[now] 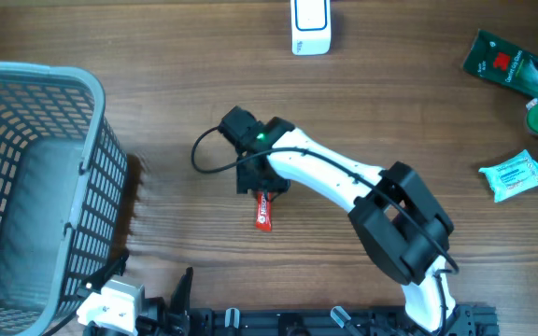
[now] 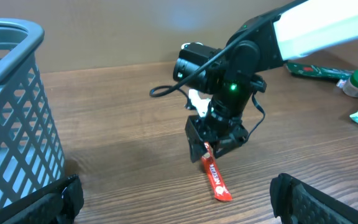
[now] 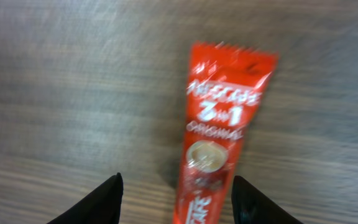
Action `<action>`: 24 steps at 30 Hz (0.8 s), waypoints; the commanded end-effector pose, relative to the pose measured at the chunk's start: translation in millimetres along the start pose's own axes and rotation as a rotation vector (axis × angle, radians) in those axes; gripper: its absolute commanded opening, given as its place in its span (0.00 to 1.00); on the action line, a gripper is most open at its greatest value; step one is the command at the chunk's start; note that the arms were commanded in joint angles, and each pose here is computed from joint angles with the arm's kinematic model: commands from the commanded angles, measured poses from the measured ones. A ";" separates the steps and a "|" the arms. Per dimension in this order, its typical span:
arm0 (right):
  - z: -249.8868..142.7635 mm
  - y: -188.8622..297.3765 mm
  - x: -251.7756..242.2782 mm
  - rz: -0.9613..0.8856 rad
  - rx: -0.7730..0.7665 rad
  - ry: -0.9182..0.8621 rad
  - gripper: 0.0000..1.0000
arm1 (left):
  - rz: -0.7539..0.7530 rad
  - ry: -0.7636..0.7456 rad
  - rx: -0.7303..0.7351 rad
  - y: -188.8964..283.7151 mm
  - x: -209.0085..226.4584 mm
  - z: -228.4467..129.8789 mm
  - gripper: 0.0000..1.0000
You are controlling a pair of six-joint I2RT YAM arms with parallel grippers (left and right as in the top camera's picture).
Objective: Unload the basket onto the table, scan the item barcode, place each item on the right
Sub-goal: 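Reach right gripper down over the red Nescafé stick, then close right gripper on the Nescafé stick end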
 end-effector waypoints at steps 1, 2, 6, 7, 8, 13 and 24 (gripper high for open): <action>-18.0 -21.8 -5.8 -0.107 0.015 -0.001 0.56 | -0.017 -0.015 -0.011 0.6 -2.5 0.3 1.00; -18.1 -24.1 -10.0 -0.138 0.002 -0.026 0.54 | -0.017 -0.015 -0.011 0.6 -2.5 0.3 1.00; -17.2 -25.3 -17.1 -0.185 -0.020 -0.048 0.54 | -0.017 -0.015 -0.011 0.6 -2.5 0.3 1.00; -15.4 -24.9 -19.5 -0.200 -0.037 -0.059 0.54 | -0.017 -0.015 -0.011 0.7 -2.6 0.3 1.00; -13.3 -24.7 -20.9 -0.209 -0.050 -0.057 0.54 | -0.017 -0.015 -0.011 0.6 -2.5 0.3 1.00; -14.1 -28.1 -30.6 -0.250 -0.059 -0.015 0.40 | -0.017 -0.015 -0.011 0.6 -2.5 0.3 1.00; -60.6 4.4 14.0 0.282 0.454 0.399 0.05 | -0.017 -0.015 -0.011 0.7 -2.6 0.3 1.00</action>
Point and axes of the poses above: each gripper's point midway between its finger pads, its own y axis back along the fingers, its own x axis along the line the jaws close on, z = x × y, the point moved 4 cm from there along y, back along the fingers, and after that the axes turned 13 degrees about -y, right-handed, at the moved point
